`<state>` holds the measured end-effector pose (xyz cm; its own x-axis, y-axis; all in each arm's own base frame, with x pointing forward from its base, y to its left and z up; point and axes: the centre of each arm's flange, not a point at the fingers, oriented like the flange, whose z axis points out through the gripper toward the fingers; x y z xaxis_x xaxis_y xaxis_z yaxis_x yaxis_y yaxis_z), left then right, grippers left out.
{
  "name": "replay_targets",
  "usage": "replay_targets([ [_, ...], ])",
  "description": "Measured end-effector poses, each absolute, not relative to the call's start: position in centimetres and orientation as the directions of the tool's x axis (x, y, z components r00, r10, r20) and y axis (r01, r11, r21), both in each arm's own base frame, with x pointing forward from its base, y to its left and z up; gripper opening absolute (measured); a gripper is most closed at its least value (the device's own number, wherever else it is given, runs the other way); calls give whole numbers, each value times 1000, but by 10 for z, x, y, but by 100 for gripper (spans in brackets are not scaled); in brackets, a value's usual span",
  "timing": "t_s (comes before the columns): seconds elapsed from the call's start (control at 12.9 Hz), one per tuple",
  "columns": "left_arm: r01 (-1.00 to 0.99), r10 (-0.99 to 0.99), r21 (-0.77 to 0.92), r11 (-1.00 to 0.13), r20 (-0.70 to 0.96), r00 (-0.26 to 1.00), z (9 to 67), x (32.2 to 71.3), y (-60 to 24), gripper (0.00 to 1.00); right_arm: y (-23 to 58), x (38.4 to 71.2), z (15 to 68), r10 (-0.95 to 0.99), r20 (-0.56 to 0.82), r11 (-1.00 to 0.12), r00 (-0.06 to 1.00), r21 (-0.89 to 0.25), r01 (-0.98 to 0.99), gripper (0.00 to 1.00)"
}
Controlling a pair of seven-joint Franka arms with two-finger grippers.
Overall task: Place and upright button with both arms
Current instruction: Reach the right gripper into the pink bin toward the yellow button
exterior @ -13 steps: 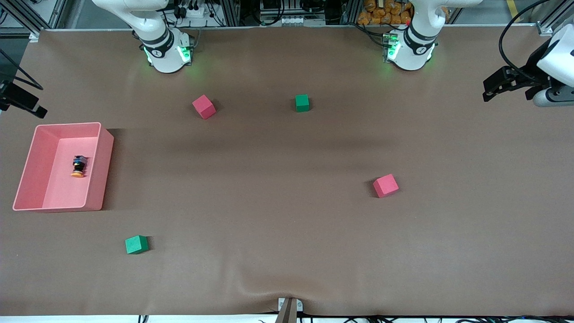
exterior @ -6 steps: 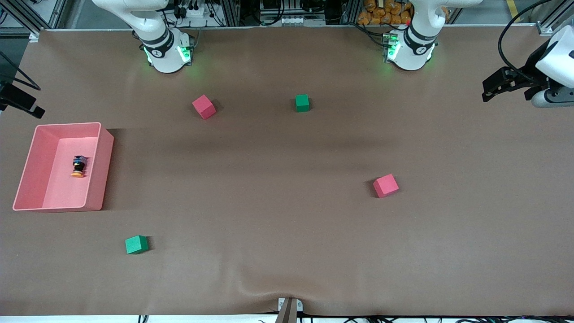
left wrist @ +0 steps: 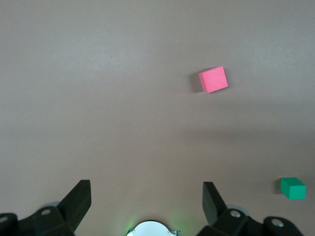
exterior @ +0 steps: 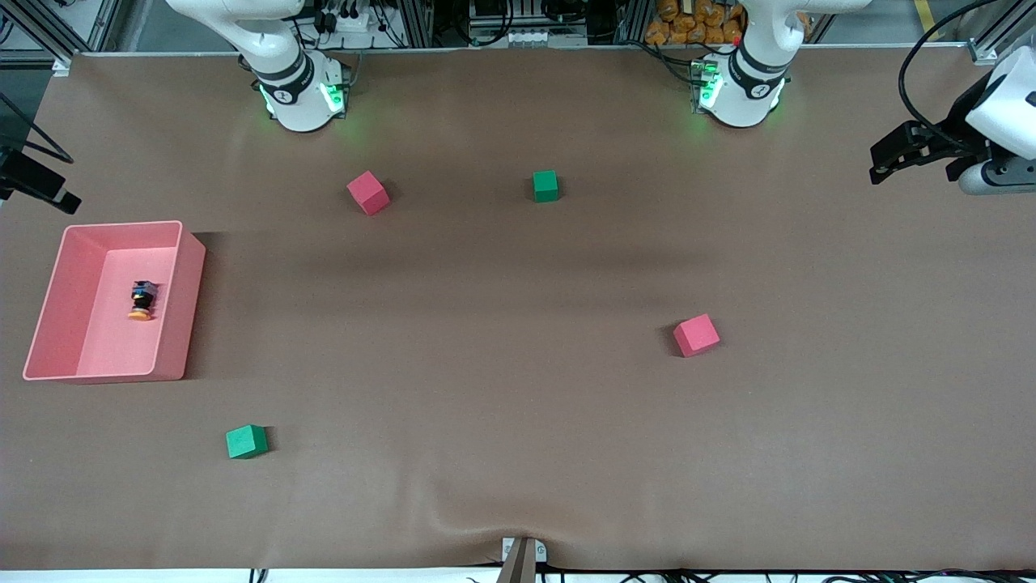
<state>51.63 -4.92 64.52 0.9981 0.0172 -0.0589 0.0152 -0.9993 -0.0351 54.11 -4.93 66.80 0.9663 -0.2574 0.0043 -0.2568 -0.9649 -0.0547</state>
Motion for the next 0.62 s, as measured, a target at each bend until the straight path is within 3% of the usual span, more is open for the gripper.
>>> replay_targets([
  [0.23,15,17,-35,-999,-59,998,645,516,-49,100,-87,551,633,-278,-75,-959,958,-39,-282,100],
  [0.62,14,16,-36,-999,-63,998,642,518,-50,100,-172,586,516,-213,-217,-974,953,-30,-225,100],
])
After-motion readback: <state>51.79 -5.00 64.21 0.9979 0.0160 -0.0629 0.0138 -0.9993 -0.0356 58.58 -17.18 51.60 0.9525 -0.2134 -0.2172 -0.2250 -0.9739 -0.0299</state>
